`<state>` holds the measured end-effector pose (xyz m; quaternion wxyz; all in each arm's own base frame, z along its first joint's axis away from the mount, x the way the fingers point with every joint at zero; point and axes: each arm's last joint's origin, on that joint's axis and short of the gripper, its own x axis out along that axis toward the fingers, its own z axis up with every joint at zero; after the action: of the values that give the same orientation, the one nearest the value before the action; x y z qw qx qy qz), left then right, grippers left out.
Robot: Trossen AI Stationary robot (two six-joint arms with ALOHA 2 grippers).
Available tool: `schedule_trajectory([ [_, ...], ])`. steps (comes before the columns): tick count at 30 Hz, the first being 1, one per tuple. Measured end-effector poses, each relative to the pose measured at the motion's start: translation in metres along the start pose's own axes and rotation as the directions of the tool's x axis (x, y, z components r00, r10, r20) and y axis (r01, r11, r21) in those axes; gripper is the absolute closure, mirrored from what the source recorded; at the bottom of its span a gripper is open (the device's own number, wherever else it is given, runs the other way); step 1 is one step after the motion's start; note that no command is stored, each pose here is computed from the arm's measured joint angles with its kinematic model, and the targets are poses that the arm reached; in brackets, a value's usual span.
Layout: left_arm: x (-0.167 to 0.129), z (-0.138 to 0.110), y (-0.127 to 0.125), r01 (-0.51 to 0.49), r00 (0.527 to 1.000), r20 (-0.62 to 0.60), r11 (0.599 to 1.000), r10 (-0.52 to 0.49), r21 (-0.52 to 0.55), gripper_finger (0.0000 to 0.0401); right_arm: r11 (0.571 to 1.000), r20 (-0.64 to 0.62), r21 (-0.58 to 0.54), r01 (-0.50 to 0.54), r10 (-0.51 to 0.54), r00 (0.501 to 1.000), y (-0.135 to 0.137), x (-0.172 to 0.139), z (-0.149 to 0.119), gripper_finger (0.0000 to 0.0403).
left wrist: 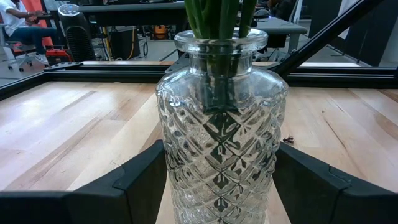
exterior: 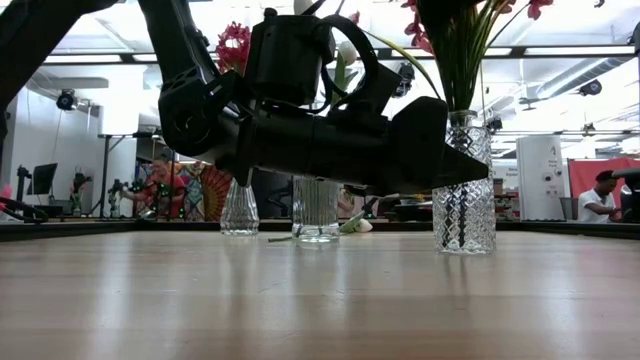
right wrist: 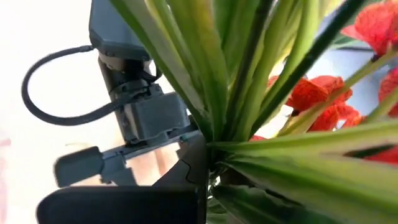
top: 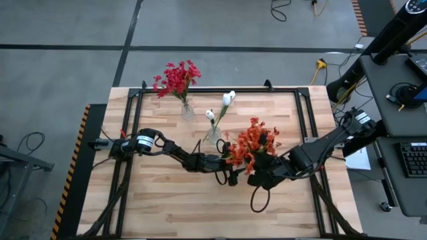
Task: Sort flowers into vase by color
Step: Put the orange sprig flower into the bottom right transparent glass vase
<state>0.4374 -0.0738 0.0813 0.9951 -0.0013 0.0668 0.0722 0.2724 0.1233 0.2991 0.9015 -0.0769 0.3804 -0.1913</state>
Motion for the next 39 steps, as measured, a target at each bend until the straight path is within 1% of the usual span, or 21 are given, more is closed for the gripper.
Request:
schedule_trajectory([
  [7,0.000,0.000,0.000,-0.001,1.000,0.000,1.000,0.001,0.000,0.0155,0.993,0.005,-0.114,0.015,-0.014,1.000,0.000,0.002,-0.001,0.0385],
  [10,0.000,0.000,0.000,-0.001,1.000,-0.001,1.000,0.001,0.000,0.0155,0.992,0.002,-0.126,0.015,-0.015,1.000,-0.001,0.004,-0.001,0.0385],
  [14,0.000,0.000,0.000,-0.001,1.000,-0.002,1.000,0.001,0.001,0.0155,0.996,0.005,-0.084,0.028,-0.027,1.000,-0.002,0.004,-0.001,0.0385],
  [19,0.000,0.000,0.000,-0.001,1.000,-0.004,1.000,0.001,0.001,0.0155,0.999,0.007,-0.032,0.006,-0.006,1.000,-0.006,-0.003,0.005,0.0381],
  [24,0.000,0.000,0.000,0.000,1.000,-0.004,1.000,0.000,0.002,0.0155,1.000,-0.008,0.022,-0.018,0.018,1.000,-0.008,-0.010,0.010,0.0341],
  [28,0.000,0.000,0.000,0.000,1.000,-0.004,1.000,0.000,0.002,0.0155,0.998,-0.016,0.062,-0.011,0.012,1.000,-0.010,-0.012,0.011,0.0300],
  [31,0.000,0.000,0.000,0.000,1.000,-0.004,1.000,0.000,0.002,0.0155,0.997,-0.017,0.081,-0.010,0.011,1.000,-0.011,-0.015,0.013,0.0277],
  [35,0.000,0.000,0.000,0.000,1.000,-0.004,1.000,0.000,0.002,0.0155,0.994,0.007,0.105,-0.024,0.023,1.000,-0.014,-0.023,0.022,0.0258],
  [39,0.000,0.000,0.000,0.000,1.000,-0.004,1.000,0.000,0.006,0.0155,0.989,0.014,0.134,-0.060,0.059,0.998,-0.016,-0.030,0.029,0.0253],
])
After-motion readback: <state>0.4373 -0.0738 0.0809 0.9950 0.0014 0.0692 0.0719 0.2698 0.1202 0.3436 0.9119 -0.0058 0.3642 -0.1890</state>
